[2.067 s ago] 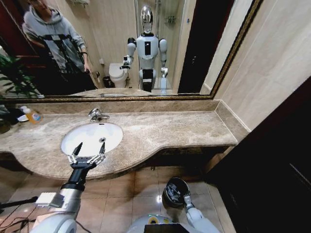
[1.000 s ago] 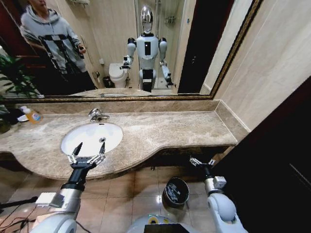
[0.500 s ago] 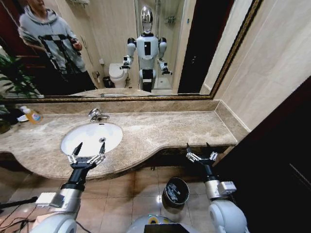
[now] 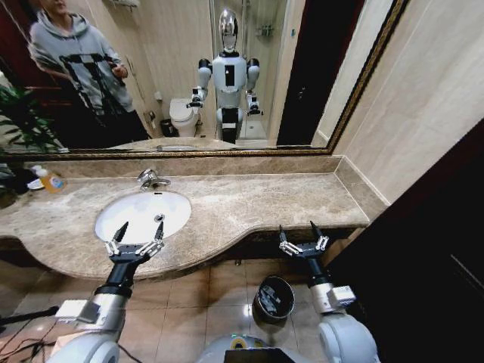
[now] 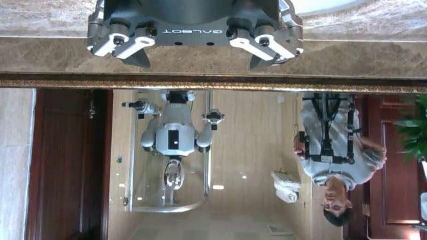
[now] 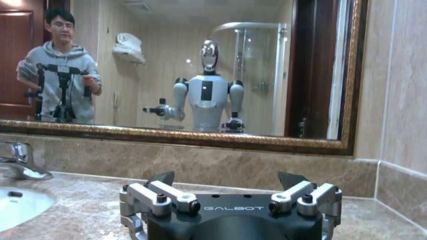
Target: Pick up the trash from the sink and place it in the trash bin.
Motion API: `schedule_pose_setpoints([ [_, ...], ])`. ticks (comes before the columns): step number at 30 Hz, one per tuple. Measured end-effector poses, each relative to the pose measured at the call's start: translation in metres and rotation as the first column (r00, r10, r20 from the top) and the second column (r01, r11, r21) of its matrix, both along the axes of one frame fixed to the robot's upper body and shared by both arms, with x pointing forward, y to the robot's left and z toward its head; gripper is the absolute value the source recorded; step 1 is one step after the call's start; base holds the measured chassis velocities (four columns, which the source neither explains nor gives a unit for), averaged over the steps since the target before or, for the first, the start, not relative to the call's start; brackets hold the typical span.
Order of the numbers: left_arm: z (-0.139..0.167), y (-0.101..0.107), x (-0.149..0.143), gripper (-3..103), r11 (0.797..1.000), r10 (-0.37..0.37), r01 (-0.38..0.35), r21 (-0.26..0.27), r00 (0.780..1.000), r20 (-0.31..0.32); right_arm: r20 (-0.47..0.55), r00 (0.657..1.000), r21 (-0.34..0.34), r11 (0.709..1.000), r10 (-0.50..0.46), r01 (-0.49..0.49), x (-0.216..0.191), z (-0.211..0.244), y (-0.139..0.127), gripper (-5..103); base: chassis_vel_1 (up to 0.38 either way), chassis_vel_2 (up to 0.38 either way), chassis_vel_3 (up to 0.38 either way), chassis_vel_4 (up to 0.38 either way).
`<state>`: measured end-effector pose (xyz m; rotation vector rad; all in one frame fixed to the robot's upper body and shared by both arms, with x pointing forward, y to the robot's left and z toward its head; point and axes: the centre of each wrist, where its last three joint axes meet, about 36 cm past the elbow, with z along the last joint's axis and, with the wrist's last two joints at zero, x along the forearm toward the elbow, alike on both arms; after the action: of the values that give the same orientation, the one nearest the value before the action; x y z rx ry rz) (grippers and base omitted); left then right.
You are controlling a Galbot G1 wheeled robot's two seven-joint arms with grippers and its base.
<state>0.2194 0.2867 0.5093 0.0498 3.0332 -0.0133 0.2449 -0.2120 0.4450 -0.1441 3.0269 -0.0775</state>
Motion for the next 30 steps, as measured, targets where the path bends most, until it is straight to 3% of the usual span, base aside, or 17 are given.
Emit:
schedule_pose_setpoints([
  [11,0.000,0.000,0.000,100,1.000,0.000,0.000,0.000,1.000,0.000,-0.054,0.997,-0.009,0.998,0.055,-0.056,-0.005,-0.016,0.009,100,0.000,0.000,0.000,0.000],
  [30,0.000,0.000,0.000,100,1.000,0.000,0.000,0.000,1.000,0.000,-0.056,0.997,-0.013,0.998,0.054,-0.055,-0.005,-0.017,0.010,100,0.000,0.000,0.000,0.000],
])
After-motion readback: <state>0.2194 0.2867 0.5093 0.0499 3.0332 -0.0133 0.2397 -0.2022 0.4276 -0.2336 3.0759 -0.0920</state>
